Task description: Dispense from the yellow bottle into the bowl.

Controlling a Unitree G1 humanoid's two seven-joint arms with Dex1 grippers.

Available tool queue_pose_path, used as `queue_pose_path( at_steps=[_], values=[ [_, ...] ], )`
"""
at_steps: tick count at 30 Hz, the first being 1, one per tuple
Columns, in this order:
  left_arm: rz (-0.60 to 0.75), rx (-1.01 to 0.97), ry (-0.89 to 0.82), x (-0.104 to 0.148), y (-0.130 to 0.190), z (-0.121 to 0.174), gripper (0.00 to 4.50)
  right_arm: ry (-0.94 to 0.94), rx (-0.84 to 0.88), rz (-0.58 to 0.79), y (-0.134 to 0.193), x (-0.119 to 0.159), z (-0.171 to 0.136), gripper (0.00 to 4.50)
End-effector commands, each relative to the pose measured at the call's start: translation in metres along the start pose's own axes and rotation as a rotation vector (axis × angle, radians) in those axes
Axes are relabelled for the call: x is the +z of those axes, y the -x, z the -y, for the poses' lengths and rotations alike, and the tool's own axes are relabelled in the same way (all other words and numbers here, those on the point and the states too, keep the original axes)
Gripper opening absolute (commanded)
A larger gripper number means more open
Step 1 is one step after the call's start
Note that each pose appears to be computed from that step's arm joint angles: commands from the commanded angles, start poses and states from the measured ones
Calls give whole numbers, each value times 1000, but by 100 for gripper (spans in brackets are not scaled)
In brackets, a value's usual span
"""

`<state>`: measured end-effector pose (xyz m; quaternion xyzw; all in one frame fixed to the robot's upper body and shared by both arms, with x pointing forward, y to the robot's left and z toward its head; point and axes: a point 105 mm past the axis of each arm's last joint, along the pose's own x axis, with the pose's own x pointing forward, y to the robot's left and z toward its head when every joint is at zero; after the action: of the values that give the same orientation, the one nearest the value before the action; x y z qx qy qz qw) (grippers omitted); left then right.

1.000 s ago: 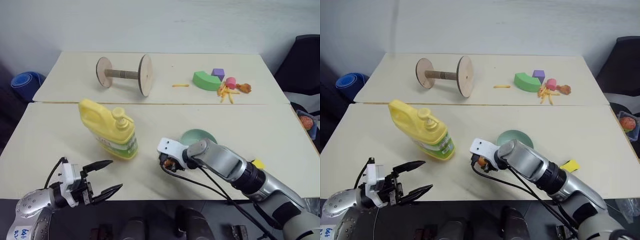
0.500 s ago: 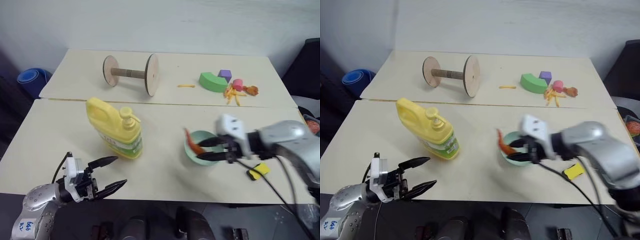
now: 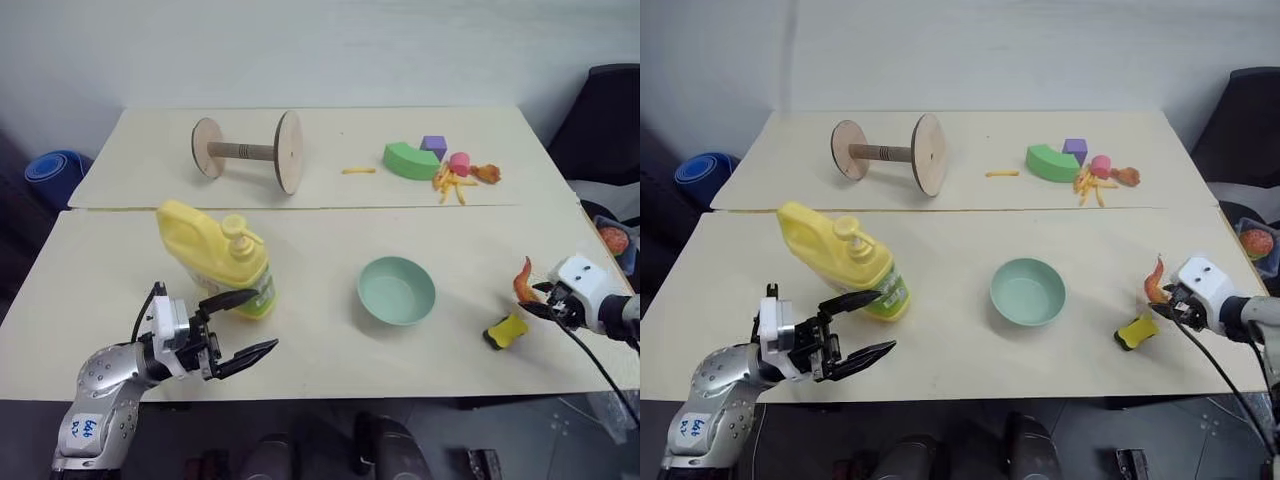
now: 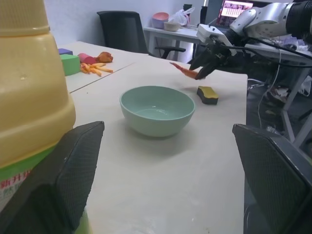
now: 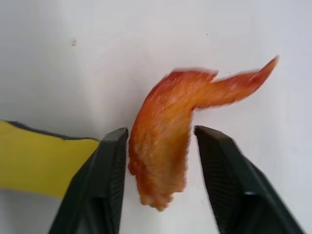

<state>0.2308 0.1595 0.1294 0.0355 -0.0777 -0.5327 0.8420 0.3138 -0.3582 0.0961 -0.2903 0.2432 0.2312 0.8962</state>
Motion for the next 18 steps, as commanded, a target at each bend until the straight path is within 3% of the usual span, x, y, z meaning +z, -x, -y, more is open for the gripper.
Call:
queue_pose_path(
  at_steps=[1,4,8,11,14,18],
  values=[
    [-22,21,-39,0,8,-3,450,58,-43,124,11,22,10,338],
    [-35,42,-52,0,14,-7,450,101,22,296,25,56,-7,447],
    [-54,56,-44,-4,21,-10,450,125,236,464,37,102,-78,449],
    [-60,54,-33,-6,21,-10,450,71,337,514,30,123,-126,449],
    [-60,54,-28,-7,20,-11,450,-9,355,520,10,132,-161,449],
    [-58,68,-26,-7,20,-11,450,-50,269,459,-23,134,-177,449]
  ],
)
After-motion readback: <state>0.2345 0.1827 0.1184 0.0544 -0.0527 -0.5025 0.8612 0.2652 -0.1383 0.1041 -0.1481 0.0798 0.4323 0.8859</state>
